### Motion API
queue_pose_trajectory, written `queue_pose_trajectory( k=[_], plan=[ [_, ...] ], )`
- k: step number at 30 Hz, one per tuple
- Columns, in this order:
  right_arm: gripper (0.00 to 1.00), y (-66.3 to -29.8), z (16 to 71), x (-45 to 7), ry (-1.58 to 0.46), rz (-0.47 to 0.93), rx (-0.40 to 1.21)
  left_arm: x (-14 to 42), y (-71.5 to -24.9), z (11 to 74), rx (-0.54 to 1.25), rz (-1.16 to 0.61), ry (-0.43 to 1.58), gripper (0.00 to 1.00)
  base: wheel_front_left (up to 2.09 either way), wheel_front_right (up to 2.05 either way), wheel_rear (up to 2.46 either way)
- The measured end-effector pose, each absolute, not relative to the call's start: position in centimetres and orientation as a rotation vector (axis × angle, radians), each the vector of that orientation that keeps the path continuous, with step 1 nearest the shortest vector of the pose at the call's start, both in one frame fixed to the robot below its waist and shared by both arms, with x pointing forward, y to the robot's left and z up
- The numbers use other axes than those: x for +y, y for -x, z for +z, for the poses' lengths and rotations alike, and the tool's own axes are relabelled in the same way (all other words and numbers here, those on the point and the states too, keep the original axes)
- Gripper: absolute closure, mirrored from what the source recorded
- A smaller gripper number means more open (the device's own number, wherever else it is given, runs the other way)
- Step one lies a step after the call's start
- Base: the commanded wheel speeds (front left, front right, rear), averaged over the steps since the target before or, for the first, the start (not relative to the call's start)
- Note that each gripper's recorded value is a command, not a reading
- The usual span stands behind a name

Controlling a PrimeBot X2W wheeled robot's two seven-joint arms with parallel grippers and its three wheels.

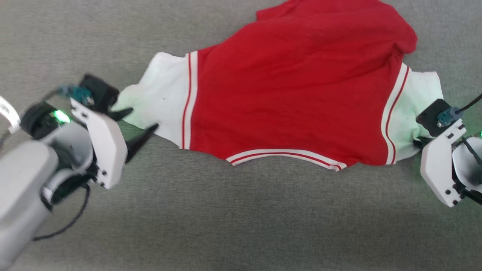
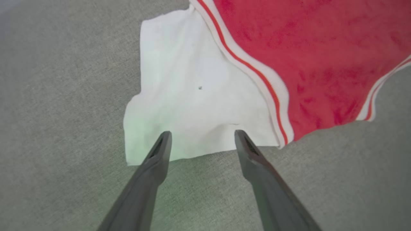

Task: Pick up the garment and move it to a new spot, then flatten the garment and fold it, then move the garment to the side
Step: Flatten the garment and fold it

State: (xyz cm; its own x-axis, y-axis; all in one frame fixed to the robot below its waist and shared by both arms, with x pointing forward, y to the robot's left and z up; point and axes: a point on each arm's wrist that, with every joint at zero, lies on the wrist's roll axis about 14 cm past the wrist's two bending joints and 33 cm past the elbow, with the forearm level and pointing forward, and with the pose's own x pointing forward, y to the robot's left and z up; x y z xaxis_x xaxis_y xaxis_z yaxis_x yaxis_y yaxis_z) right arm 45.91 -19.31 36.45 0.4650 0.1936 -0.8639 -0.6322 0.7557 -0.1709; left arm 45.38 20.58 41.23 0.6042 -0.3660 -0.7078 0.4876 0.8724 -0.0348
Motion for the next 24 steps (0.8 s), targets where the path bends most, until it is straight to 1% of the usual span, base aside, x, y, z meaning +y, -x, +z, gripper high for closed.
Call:
queue_pose_trajectory(
  k=[6,12,13,14,15,16,24],
  plan=[
    [1.0,-46.1,35.8,-19.3,0.501,0.536,0.969,20.0,-45.6,38.5,0.955,-0.542,-0.162,0.0,0.0,0.0,0.0],
    [1.0,-46.3,35.3,-19.3,0.494,0.532,0.977,19.7,-46.4,36.7,1.01,-0.555,-0.162,0.0,0.0,0.0,0.0],
    [1.0,-46.3,35.2,-19.3,0.492,0.532,0.978,19.5,-46.3,36.5,1.02,-0.561,-0.162,0.09,0.0,0.0,0.0],
    [1.0,-46.4,35.2,-19.3,0.491,0.531,0.977,19.4,-46.3,36.4,1.028,-0.564,-0.148,0.46,0.0,0.0,0.0],
    [1.0,-46.4,35.2,-19.3,0.49,0.531,0.974,19.4,-46.3,36.4,1.031,-0.566,-0.148,0.68,0.0,0.0,0.0],
    [1.0,-46.4,35.2,-19.3,0.49,0.53,0.972,19.4,-46.4,36.3,1.032,-0.568,-0.152,1.0,0.0,0.0,0.0],
    [1.0,-46.6,36.0,-19.2,0.465,0.515,0.932,19.0,-46.4,36.9,0.987,-0.573,-0.127,1.0,0.0,0.0,0.0]
  ],
)
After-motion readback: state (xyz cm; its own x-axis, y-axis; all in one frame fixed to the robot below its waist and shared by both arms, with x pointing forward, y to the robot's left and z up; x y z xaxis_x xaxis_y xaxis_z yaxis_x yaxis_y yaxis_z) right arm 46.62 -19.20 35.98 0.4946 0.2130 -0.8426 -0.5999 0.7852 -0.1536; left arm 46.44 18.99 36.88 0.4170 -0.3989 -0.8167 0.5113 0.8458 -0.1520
